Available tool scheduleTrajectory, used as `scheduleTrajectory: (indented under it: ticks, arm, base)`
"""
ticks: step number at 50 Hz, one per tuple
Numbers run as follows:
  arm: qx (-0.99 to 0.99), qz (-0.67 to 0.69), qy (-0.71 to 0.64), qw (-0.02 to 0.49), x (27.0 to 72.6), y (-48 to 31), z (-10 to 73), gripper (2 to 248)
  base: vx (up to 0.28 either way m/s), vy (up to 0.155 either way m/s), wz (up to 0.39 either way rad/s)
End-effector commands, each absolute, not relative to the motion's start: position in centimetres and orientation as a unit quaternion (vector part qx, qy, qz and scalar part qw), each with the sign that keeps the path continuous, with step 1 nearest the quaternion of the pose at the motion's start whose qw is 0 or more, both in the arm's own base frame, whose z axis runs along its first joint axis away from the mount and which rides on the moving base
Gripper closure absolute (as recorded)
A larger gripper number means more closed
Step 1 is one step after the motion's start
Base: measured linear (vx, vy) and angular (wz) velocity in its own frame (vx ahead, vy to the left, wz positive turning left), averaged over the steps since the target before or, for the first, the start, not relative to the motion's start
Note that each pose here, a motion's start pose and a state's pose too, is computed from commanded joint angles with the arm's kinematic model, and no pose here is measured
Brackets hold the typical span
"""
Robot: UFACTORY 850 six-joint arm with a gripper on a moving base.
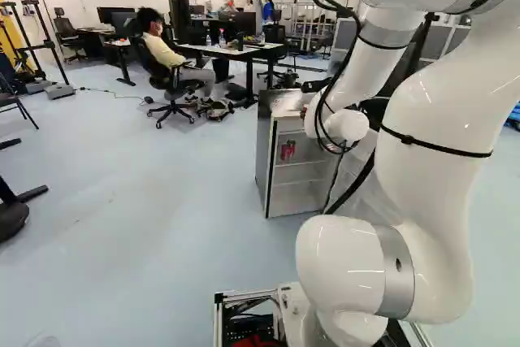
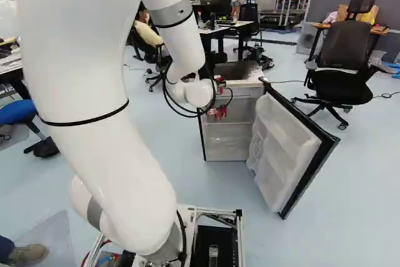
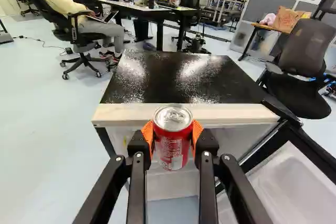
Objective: Grab a drink from the fridge
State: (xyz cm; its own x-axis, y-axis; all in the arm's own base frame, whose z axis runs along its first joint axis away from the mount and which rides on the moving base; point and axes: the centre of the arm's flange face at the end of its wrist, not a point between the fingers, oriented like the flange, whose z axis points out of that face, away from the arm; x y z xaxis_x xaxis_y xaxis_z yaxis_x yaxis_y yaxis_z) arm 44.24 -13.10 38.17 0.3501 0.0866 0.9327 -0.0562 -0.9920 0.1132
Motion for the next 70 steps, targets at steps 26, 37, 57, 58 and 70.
scheduleTrajectory:
  ticks: [26,37,57,58,70]
  arm:
    - [0.815,0.575,0.02,0.067,47.8,-13.4,40.3,157]
    - [0.813,0.577,0.024,0.069,49.4,-13.5,41.2,157]
    - [0.818,0.571,0.023,0.07,52.3,-13.8,41.4,157]
    - [0.818,0.57,0.023,0.07,52.5,-13.9,41.4,157]
    - [0.823,0.564,0.015,0.07,54.4,-14.1,41.0,157]
  base:
    - [0.0,0.0,0.0]
    - [0.0,0.0,0.0]
    - [0.0,0.0,0.0]
    - [0.0,0.0,0.0]
    - [0.0,0.0,0.0]
